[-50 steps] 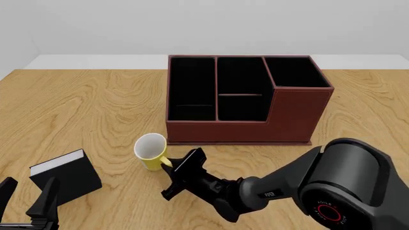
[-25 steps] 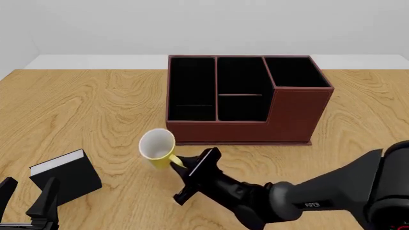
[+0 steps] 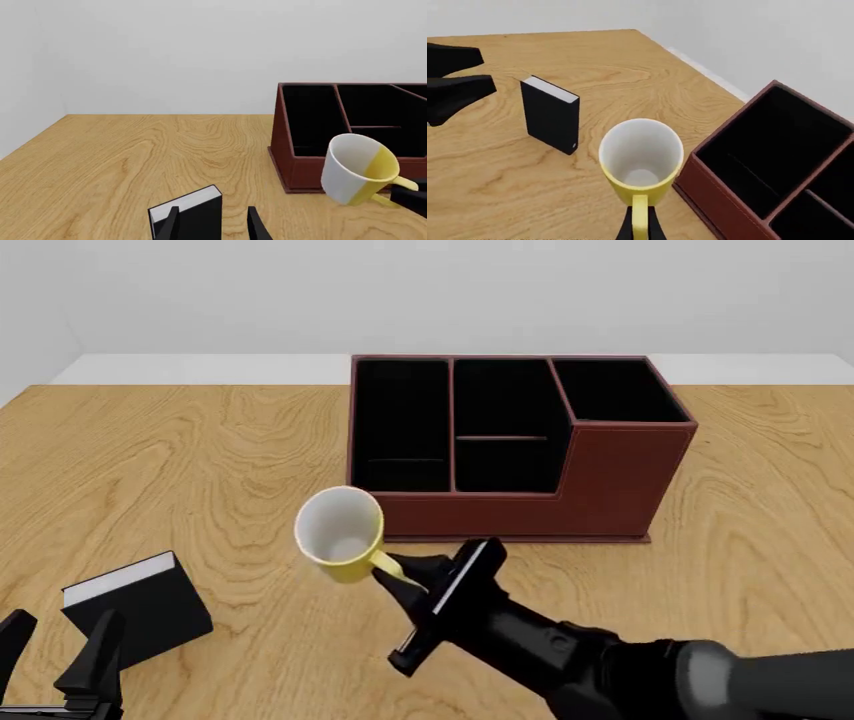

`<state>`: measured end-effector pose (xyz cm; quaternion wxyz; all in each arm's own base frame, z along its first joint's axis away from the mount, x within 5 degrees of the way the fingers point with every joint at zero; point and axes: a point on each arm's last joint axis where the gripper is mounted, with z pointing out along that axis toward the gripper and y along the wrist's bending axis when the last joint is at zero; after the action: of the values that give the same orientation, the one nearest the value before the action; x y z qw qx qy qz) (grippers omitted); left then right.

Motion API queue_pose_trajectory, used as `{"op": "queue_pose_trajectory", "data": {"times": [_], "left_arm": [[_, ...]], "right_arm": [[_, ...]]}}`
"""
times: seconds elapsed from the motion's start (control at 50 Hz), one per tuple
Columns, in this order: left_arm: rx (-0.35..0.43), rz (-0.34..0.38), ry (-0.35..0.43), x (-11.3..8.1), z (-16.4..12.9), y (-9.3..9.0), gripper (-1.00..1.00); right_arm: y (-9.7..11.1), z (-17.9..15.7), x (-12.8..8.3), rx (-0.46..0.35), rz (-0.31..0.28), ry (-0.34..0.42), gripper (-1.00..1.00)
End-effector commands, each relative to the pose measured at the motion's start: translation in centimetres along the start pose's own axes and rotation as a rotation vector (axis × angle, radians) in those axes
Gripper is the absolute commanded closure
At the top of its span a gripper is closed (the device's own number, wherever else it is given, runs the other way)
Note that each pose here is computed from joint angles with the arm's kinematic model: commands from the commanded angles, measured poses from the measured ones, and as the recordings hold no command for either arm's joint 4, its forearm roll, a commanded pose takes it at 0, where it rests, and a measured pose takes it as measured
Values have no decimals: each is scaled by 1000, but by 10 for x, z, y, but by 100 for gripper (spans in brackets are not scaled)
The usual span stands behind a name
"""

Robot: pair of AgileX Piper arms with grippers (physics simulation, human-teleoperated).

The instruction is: Pick up the yellow and white mug and place it to the right of the caddy.

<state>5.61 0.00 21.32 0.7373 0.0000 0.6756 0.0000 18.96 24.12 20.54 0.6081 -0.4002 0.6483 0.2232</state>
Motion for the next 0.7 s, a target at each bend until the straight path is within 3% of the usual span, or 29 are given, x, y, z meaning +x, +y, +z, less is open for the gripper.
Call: {"op": "queue_pose_trajectory", "data": {"times": [0.02, 0.3, 0.34, 0.42, 0.48, 0.54, 0.58, 0.6, 0.64, 0.66, 0.7], "left_arm": [[0, 0, 0, 0, 0, 0, -100], [0, 0, 0, 0, 0, 0, -100], [0, 0, 0, 0, 0, 0, -100], [0, 0, 0, 0, 0, 0, -100], [0, 0, 0, 0, 0, 0, -100], [0, 0, 0, 0, 0, 0, -100], [0, 0, 0, 0, 0, 0, -100], [0, 0, 0, 0, 0, 0, -100], [0, 0, 0, 0, 0, 0, -100], [0, 0, 0, 0, 0, 0, -100], [0, 0, 0, 0, 0, 0, -100]], "right_arm": [[-5, -26, -20, 11, -12, -40, 100], [-16, -67, -35, 55, -27, -87, 100], [-21, -77, -39, 74, -8, -97, 100], [-24, -96, -47, 100, -49, -140, 100], [-25, -97, -50, 99, -28, -133, 100], [-28, -108, -54, 116, -55, -155, 100], [-28, -107, -57, 109, -23, -146, 100], [-28, -105, -62, 95, 46, -127, 100], [-30, -116, -61, 122, -35, -161, 100], [-30, -114, -62, 117, -8, -151, 100], [-31, -119, -63, 128, -21, -158, 100]]}}
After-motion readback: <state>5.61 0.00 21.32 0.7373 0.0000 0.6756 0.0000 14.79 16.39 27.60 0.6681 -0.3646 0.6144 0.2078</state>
